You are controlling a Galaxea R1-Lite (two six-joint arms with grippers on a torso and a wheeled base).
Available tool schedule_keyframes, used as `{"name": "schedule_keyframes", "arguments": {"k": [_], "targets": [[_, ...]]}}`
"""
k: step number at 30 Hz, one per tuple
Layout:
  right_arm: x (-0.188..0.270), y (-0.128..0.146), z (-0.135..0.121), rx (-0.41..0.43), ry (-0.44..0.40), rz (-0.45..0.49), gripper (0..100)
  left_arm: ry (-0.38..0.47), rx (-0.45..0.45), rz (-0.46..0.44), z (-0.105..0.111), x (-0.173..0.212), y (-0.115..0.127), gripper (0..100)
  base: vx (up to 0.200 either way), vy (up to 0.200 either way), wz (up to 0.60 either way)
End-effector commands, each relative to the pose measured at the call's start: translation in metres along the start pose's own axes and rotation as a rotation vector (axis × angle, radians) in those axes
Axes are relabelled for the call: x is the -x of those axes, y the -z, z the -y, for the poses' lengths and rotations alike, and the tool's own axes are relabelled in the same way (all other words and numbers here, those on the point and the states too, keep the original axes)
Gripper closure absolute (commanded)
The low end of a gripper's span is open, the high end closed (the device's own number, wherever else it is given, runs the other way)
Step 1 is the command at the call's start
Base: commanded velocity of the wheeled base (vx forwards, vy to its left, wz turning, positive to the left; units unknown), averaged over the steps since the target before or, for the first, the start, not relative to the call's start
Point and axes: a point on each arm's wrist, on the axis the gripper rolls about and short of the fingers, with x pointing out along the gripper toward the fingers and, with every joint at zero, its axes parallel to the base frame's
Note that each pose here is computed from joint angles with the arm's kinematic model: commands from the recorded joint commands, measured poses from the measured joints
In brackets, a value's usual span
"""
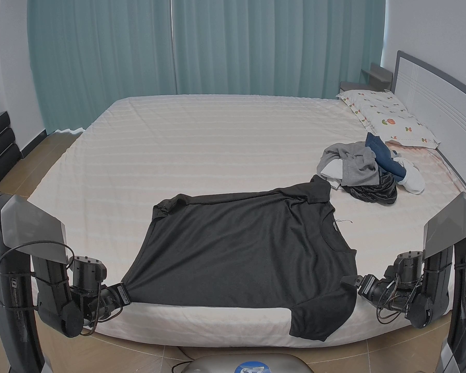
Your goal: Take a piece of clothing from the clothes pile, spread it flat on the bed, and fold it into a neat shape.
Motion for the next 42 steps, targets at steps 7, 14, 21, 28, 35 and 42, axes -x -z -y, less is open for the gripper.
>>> {"name": "schedule_keyframes", "arguments": {"k": [7, 14, 21, 28, 35, 42], "targets": [[-0.004, 0.003, -0.005, 0.014, -0.023, -0.007, 0, -0.062, -0.024, -0.012, -0.01, 0.008, 0.002, 100, 0.0, 0.0, 0.0], [-0.012, 0.015, -0.011, 0.043, -0.037, -0.05, 0, -0.058, -0.035, -0.021, -0.008, 0.007, 0.004, 100, 0.0, 0.0, 0.0], [-0.005, 0.019, -0.004, 0.06, 0.002, -0.071, 100, -0.058, -0.036, -0.021, -0.009, 0.007, 0.004, 100, 0.0, 0.0, 0.0], [0.014, 0.014, 0.017, 0.155, 0.085, -0.077, 100, -0.066, -0.043, -0.032, -0.01, 0.01, 0.006, 100, 0.0, 0.0, 0.0], [0.026, 0.012, 0.022, 0.213, 0.109, -0.079, 100, -0.062, -0.066, -0.052, -0.009, 0.016, 0.011, 100, 0.0, 0.0, 0.0], [0.027, 0.011, 0.023, 0.225, 0.11, -0.074, 100, -0.052, -0.08, -0.064, -0.006, 0.016, 0.015, 100, 0.0, 0.0, 0.0]]}}
